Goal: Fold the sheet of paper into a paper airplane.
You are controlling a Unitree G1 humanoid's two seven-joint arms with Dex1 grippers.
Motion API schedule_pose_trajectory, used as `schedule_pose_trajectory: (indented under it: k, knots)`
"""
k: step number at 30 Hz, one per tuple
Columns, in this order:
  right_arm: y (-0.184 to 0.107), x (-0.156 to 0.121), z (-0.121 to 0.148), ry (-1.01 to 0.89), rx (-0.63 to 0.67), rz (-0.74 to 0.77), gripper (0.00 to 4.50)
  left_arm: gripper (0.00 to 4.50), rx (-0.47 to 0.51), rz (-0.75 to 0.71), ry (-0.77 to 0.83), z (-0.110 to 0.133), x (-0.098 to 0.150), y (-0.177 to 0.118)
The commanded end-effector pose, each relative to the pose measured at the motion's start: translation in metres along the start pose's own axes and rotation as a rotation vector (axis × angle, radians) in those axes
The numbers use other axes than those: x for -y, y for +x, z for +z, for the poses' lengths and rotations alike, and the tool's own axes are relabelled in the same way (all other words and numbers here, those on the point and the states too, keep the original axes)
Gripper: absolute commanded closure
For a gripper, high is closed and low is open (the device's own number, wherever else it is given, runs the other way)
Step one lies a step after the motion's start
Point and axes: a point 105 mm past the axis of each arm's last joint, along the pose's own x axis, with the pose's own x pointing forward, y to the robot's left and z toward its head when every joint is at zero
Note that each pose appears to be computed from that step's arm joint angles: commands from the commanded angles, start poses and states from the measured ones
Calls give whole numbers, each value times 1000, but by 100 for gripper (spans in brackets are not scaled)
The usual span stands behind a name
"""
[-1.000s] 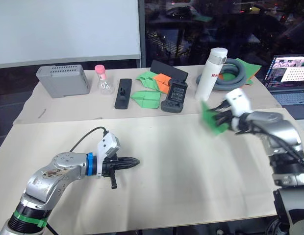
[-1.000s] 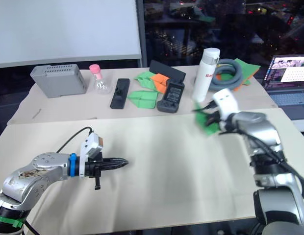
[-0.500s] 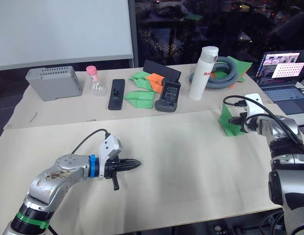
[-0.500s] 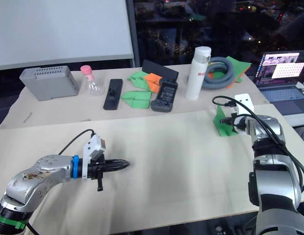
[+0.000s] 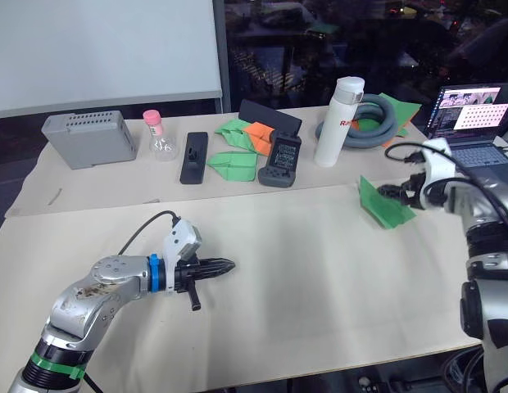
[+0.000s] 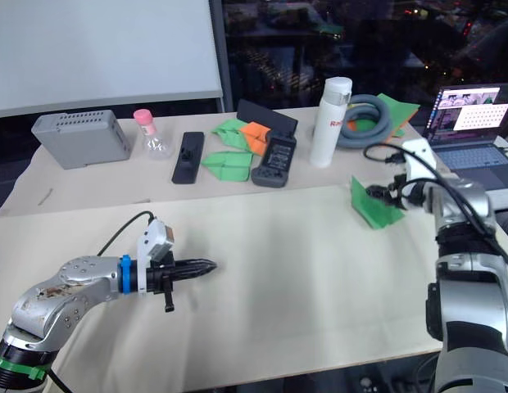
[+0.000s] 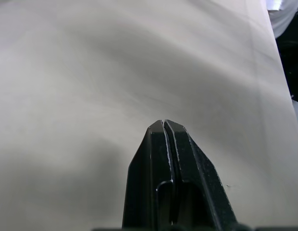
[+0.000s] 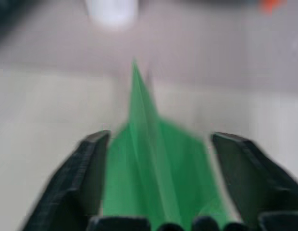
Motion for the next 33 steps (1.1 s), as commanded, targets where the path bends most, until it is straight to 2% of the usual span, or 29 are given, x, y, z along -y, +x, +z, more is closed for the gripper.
schedule_pose_trajectory:
  k: [1, 3, 6, 8, 10, 13, 16, 21, 24, 33]
  knots:
    - [-33, -39, 52, -87, 183, 243, 3, 450, 60, 28, 29, 17, -8, -9]
    - [-44, -62, 53, -130, 214, 372, 3, 450, 70, 44, 33, 19, -12, -12]
    - [-62, -102, 33, -193, 229, 600, 3, 450, 76, 110, 65, 21, -19, -18]
    - [-71, -122, 22, -191, 234, 695, 3, 450, 59, 151, 87, 19, -22, -22]
    - [-73, -140, 5, -221, 217, 741, 3, 450, 59, 176, 107, 14, -22, -26]
    - [-84, -171, -37, -259, 109, 859, 3, 450, 44, 221, 131, 2, -20, -34]
    - [-81, -186, -60, -274, 108, 843, 3, 450, 49, 250, 113, -10, -14, -39]
    - [-67, -189, -83, -249, 114, 757, 3, 450, 53, 291, 54, -31, -3, -39]
    - [-59, -186, -91, -220, 124, 701, 3, 450, 52, 313, 30, -40, 1, -38]
    - [-52, -182, -104, -189, 130, 654, 3, 450, 56, 337, 23, -43, -2, -33]
